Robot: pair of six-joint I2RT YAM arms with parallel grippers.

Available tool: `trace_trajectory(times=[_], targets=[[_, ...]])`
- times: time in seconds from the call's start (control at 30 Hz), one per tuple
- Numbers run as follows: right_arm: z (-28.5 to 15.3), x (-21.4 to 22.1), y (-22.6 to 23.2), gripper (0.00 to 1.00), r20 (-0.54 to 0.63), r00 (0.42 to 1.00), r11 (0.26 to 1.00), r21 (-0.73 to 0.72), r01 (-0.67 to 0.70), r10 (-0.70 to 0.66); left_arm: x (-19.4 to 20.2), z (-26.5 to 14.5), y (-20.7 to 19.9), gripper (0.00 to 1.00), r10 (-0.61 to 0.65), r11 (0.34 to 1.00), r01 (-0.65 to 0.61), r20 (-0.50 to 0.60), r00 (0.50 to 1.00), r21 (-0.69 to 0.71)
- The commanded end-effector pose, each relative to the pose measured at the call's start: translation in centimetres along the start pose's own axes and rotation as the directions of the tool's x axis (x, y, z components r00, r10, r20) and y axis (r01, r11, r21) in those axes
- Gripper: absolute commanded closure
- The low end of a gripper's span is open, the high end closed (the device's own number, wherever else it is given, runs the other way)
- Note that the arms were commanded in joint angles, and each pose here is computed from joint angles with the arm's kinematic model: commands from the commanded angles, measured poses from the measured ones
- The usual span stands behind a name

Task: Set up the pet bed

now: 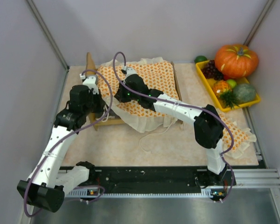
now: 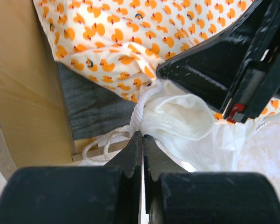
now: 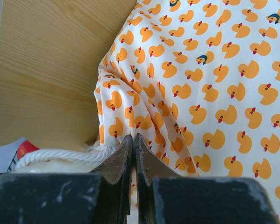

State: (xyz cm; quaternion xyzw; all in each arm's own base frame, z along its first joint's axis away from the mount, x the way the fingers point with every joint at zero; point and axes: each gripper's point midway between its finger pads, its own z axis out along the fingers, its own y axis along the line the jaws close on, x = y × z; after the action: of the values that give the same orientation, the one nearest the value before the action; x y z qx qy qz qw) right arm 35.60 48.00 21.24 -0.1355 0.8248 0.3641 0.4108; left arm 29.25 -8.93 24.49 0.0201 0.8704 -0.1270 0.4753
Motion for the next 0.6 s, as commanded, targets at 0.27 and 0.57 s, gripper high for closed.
trace_trajectory(times=[0.27, 0.57], targets=[[-2.2, -3.2, 1.9, 1.00, 0.067, 0.997, 0.997, -0.069, -0.024, 0.028, -3.7, -1.0, -1.8, 1.00, 0.103, 0.990, -0.109, 0.064, 0.993, 0.093], [-2.4, -3.2, 2.3, 1.00, 0.064, 0.997, 0.996, -0.084, -0.024, 0.029, -1.8, 1.2, 2.1, 1.00, -0.004, 1.000, 0.004, -0.004, 1.000, -0.005]])
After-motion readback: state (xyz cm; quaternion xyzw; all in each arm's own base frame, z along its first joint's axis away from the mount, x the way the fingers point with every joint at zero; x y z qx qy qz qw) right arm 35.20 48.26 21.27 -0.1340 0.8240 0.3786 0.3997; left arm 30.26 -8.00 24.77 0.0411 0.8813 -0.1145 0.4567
